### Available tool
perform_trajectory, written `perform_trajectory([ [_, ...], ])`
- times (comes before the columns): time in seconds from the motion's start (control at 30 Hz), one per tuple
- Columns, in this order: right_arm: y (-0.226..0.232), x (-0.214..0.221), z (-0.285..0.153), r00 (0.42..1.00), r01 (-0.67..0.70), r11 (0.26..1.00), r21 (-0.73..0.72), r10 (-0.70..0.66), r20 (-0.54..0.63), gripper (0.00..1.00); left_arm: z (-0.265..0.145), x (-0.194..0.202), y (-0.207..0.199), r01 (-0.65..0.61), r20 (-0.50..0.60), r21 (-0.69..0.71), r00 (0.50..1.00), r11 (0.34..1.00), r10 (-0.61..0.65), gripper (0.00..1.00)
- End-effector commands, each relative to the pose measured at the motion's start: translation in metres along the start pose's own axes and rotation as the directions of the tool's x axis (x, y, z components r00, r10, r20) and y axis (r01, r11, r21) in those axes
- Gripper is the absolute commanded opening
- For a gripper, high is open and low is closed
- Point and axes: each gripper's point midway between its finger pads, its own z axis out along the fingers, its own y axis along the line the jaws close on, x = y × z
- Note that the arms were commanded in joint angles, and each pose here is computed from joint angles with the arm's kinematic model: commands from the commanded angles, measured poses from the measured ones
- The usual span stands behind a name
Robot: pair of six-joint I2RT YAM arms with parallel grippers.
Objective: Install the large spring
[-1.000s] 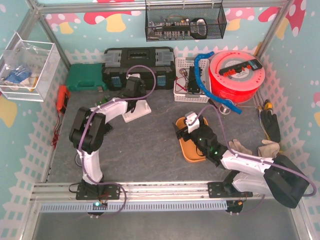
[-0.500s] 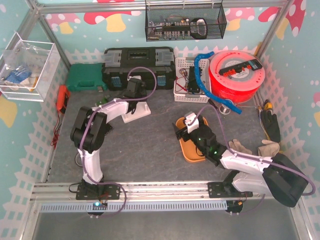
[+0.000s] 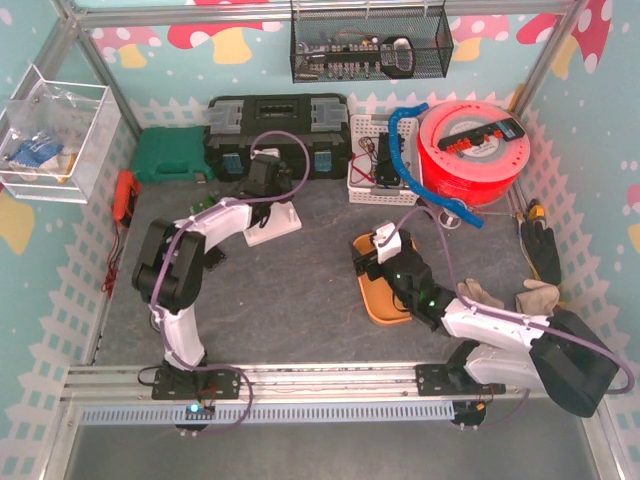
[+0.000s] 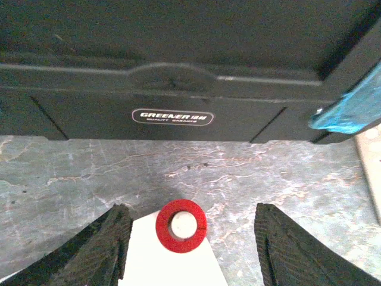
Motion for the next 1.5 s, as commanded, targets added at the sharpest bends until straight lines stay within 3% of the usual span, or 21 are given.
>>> perform_trajectory([
  [0.0,-0.025,-0.013,-0.002,0.995,-0.095,0.986,0.134,0.099,-0.026,0.99,-0.046,-0.031,-0.01,0.049,0.078,0.067,0.995,0.997,-0.054,0.62],
  [0.27,-0.046,0.021,-0.008,0.951,-0.132,0.97,0.205,0.183,-0.251,0.97,-0.102,-0.008,-0.012,0.088,0.086,0.156,0.991,0.984,-0.102,0.75],
  [0.47,-0.046,0.047,-0.015,0.901,-0.251,0.955,0.157,0.29,-0.324,0.77,-0.137,0.029,-0.021,0.091,0.094,0.243,0.989,0.966,-0.117,0.99],
  [0.57,-0.047,0.059,-0.012,0.877,-0.276,0.948,0.16,0.316,-0.361,0.62,-0.149,0.043,-0.021,0.079,0.119,0.26,0.986,0.962,-0.113,0.99],
  [0.67,-0.043,0.063,-0.007,0.866,-0.281,0.949,0.142,0.315,-0.388,0.54,-0.157,0.054,-0.02,0.043,0.165,0.236,0.983,0.971,-0.084,0.99],
  [0.87,-0.033,0.068,0.002,0.844,-0.311,0.944,0.109,0.327,-0.425,0.5,-0.168,0.062,-0.02,0.008,0.235,0.243,0.97,0.97,-0.067,0.99],
  [1.1,-0.027,0.096,0.009,0.807,-0.321,0.939,0.123,0.339,-0.483,0.59,-0.171,0.059,-0.018,0.002,0.252,0.236,0.966,0.972,-0.063,0.99],
  [1.47,-0.029,0.105,0.01,0.803,-0.258,0.958,0.123,0.284,-0.524,0.44,-0.179,0.054,-0.016,0.004,0.274,0.241,0.959,0.97,-0.072,0.99],
])
